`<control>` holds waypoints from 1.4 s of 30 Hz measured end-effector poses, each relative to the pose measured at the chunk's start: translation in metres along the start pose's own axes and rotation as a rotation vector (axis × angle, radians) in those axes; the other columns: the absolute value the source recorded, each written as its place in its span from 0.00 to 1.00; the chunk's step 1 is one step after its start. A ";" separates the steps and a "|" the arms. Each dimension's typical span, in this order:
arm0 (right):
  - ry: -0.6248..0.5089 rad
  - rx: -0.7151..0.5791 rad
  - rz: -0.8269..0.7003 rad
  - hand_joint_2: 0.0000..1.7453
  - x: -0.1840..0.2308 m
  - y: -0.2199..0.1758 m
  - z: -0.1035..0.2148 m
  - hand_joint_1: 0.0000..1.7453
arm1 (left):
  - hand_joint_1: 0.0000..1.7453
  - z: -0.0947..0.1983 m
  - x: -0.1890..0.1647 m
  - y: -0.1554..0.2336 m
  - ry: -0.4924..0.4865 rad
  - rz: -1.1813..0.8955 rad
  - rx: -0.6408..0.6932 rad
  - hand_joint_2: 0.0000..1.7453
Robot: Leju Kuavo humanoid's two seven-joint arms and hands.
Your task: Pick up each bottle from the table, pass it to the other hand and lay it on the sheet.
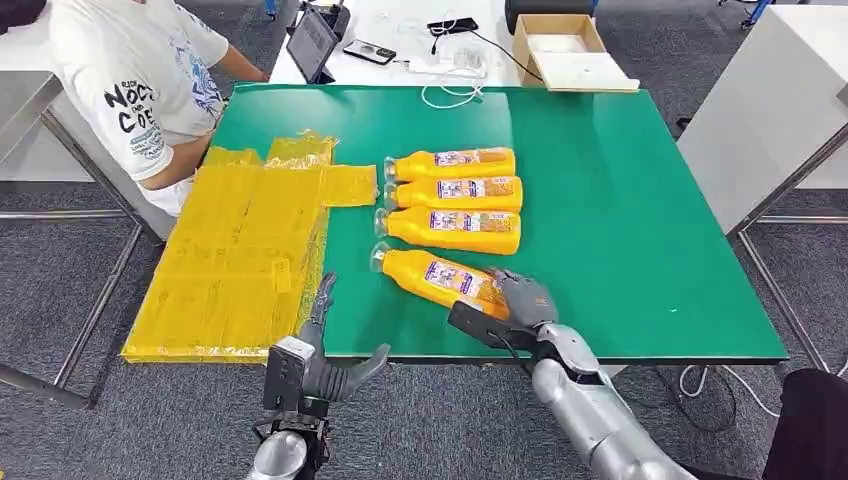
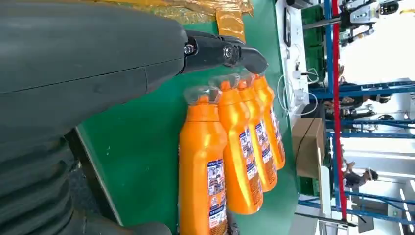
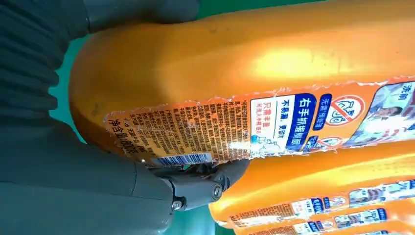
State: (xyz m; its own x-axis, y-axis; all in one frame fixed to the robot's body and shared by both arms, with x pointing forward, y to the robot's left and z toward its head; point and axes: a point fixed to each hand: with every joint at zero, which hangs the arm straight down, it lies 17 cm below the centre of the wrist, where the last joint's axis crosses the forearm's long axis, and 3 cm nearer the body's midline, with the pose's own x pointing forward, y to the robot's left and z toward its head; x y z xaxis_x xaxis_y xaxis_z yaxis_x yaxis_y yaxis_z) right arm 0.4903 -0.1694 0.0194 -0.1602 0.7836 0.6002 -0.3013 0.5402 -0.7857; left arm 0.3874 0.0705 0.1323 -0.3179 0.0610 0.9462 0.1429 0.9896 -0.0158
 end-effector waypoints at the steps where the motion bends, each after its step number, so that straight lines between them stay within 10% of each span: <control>1: -0.008 -0.011 -0.007 1.00 0.002 -0.001 0.001 1.00 | 0.00 0.000 0.000 0.000 0.000 0.000 0.000 1.00; 13: -0.225 -0.354 -0.170 1.00 0.076 -0.064 0.027 1.00 | 0.00 0.000 0.001 0.003 -0.006 0.002 0.018 1.00; 24: -0.435 -1.015 -0.265 1.00 0.133 -0.190 0.134 1.00 | 0.00 -0.001 -0.003 0.011 0.061 0.270 0.067 1.00; 42: -0.538 -0.564 -0.371 1.00 0.181 -0.046 0.103 1.00 | 0.00 -0.004 0.058 -0.041 0.034 0.801 -0.241 1.00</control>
State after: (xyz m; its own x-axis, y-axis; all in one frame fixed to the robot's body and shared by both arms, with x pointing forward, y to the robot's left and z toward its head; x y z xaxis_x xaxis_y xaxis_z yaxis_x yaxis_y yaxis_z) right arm 0.3780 -0.0838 0.1794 -0.6103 0.3512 0.7100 0.0668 0.9159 -0.3957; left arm 0.3664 0.0328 0.1892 -0.0071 0.7260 0.6877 0.5117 0.5935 -0.6213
